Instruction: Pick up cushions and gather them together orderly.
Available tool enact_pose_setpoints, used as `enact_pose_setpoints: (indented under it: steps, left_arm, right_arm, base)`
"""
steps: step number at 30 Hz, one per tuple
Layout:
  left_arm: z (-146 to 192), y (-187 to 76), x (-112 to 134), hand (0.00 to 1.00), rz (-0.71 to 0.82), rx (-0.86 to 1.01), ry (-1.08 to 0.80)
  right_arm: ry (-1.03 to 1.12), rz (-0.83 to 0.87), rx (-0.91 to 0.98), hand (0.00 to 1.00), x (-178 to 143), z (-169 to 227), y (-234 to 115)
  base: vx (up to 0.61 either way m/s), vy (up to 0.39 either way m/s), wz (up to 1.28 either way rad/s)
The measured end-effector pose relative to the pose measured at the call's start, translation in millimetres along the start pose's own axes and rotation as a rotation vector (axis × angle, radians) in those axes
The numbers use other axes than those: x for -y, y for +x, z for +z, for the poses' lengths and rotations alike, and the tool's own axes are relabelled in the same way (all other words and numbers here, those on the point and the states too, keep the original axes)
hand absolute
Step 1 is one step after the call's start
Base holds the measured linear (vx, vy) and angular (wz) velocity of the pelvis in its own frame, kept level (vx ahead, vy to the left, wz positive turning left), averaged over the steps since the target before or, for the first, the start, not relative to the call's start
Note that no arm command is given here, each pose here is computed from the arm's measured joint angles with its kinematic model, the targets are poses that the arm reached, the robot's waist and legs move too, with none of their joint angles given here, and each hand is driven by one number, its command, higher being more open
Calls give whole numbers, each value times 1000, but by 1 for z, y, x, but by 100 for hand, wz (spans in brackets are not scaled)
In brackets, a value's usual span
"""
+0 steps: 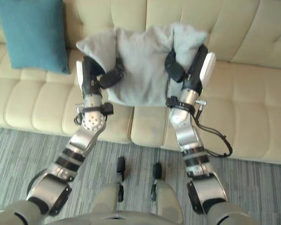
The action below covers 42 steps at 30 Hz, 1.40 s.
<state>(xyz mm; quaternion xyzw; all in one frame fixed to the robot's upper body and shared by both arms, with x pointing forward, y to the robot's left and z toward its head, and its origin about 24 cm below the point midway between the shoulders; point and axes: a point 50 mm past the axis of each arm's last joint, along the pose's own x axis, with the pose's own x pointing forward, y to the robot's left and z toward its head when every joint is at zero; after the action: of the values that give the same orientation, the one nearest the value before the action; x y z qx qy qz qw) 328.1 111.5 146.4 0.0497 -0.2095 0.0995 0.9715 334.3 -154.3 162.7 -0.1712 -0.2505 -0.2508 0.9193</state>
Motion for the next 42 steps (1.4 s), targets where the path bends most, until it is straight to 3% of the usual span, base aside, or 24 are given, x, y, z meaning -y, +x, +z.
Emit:
enact_pose_setpoints:
  steps: [7, 8, 9, 16, 24, 27, 36, 42]
  left_arm:
    - [44, 57, 3, 0, 90, 141, 31]
    - [54, 69, 6, 0, 98, 163, 51]
    - [58, 74, 6, 100, 101, 170, 58]
    - [100, 105, 4, 100, 131, 283, 80]
    - [126, 123, -10, 100, 134, 354, 122]
    - [134, 130, -27, 100, 156, 360, 138]
    - [155, 145, -119, 100, 372, 352, 110]
    - [147, 137, -158, 100, 460, 320, -19]
  right_arm:
    - [11, -101, 60, 0, -12, 37, 58]
    - [9, -120, 64, 100, -12, 45, 71]
    - [7, -127, 68, 100, -12, 49, 77]
    - [97, -229, 117, 100, -6, 90, 106]
    - [188, -264, 113, 100, 7, 100, 121]
    - [199, -269, 114, 100, 22, 100, 129]
    - [199, -299, 96, 100, 86, 91, 156]
    - [211, -255, -2, 100, 99, 57, 150]
  base:
    - [-85, -50, 2]
    - [-59, -59, 8]
    - [-88, -97, 10]
    - [-52, -91, 8]
    - [-23, -87, 5]
    - [27, -108, 13]
    - [20, -93, 4]
    - [-22, -87, 0]
